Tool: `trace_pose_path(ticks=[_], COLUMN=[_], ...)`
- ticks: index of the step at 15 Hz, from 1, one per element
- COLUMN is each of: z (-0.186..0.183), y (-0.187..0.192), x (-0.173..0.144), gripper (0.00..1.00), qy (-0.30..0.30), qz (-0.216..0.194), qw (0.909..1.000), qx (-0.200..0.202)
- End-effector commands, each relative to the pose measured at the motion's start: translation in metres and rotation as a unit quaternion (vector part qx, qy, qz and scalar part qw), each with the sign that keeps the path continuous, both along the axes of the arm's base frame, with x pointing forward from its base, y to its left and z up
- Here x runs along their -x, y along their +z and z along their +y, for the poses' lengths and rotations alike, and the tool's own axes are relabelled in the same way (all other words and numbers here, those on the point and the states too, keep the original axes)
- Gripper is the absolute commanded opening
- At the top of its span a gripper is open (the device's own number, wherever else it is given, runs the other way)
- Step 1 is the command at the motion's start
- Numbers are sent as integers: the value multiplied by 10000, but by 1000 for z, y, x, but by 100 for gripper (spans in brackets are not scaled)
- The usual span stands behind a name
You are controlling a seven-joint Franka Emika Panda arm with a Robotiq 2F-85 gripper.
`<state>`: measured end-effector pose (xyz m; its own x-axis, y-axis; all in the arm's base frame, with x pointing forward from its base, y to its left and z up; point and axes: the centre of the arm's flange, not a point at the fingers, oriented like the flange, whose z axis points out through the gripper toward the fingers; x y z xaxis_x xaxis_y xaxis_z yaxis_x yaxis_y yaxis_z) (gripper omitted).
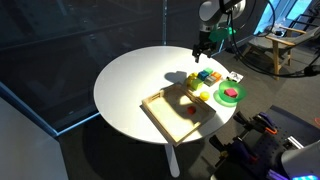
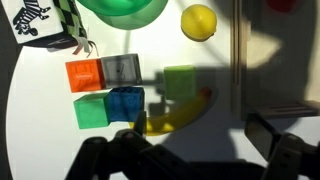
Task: Put the light green block on the tray
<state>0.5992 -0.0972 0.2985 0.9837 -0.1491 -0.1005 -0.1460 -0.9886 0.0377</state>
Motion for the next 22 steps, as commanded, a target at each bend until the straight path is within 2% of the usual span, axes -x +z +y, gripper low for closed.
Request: trace_pose_path(ticks=[1, 4, 22], z=[-3, -5, -2], y=[-11, -25, -117], x=[5, 6, -14], gripper=[100, 100, 100], qy=[103, 187, 778], qz=[-163, -275, -155], qw=[9998, 9994, 9968], qx=[38, 38, 31])
